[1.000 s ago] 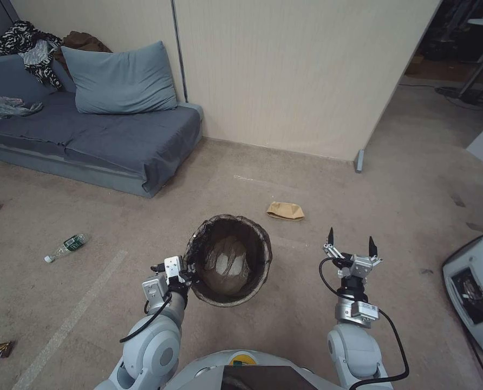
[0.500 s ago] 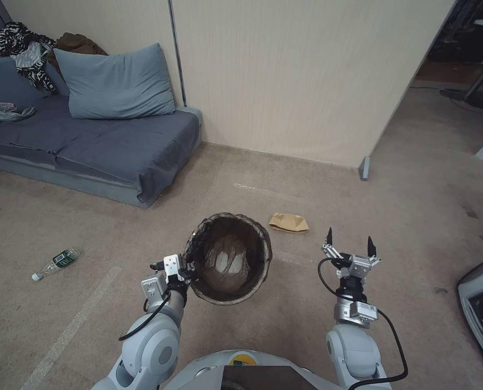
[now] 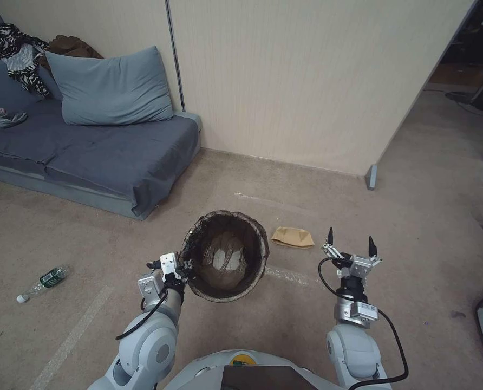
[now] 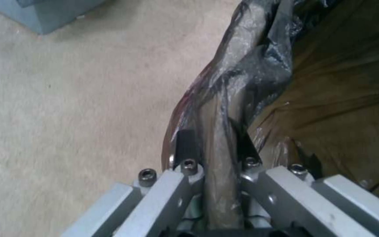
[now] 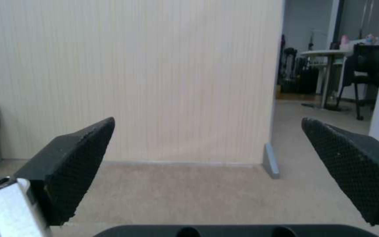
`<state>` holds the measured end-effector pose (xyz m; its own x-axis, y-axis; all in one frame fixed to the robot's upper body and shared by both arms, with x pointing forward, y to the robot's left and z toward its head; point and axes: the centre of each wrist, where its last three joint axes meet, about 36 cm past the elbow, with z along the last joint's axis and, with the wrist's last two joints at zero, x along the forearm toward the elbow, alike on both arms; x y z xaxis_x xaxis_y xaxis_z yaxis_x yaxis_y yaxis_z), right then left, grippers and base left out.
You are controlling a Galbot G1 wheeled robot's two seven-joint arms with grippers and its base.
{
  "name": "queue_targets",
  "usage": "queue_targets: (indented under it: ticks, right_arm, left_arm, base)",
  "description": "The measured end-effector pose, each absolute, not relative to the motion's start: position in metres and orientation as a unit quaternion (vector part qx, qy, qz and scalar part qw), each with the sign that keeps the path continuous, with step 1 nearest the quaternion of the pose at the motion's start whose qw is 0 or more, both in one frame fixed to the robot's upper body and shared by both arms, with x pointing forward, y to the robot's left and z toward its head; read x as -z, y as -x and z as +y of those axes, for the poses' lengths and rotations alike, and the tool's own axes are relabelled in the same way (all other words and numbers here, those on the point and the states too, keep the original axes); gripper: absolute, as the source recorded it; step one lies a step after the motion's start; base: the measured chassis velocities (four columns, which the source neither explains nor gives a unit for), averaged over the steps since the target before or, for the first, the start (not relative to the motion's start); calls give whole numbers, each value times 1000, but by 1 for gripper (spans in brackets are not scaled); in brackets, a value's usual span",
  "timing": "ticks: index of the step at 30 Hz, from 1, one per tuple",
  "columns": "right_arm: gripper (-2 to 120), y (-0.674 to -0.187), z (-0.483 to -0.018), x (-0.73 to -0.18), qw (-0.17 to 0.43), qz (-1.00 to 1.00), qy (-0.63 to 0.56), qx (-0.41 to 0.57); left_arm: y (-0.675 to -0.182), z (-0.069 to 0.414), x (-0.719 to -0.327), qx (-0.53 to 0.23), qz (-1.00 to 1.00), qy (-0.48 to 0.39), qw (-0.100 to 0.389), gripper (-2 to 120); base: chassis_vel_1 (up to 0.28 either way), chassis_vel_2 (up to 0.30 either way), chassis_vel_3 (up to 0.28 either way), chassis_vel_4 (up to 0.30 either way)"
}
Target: Pick up the trash bin, then pick up the garbage from the floor and place it into the trash bin.
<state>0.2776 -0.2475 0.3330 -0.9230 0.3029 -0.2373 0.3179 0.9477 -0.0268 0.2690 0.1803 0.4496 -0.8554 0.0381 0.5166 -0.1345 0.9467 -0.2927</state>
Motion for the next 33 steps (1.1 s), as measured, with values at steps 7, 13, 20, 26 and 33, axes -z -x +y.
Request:
queue_targets:
  ticks: [7,13,20,26,33]
  right_arm:
    - [100,-279,-247,-334,117,980,-159,32]
    - [100,-280,-248,-333,118,980,-158,33]
    - [100,-282,-248,-332,123,979,-158,33]
    - [100,-282,-248,-331,125,979,-158,35]
    - [100,-281,-251,-331,125,980,-153,40]
  left_arm:
    - [-269,180,-450,-164,-949,-25,267,0]
    - [-269,179,-449,-166,-949,-27,267,0]
    - [-269,178,-449,-168,-949,-28,267,0]
    - [-269,178,-449,-168,-949,-29,266,0]
    - [-270,177,-449,-168,-949,-27,266,0]
  base:
    - [-157,144,145,-165]
    - [-156,162,172,-161]
    - [-170,153,161,-164]
    - [-76,80,94,-74]
    - [0,0,0,0]
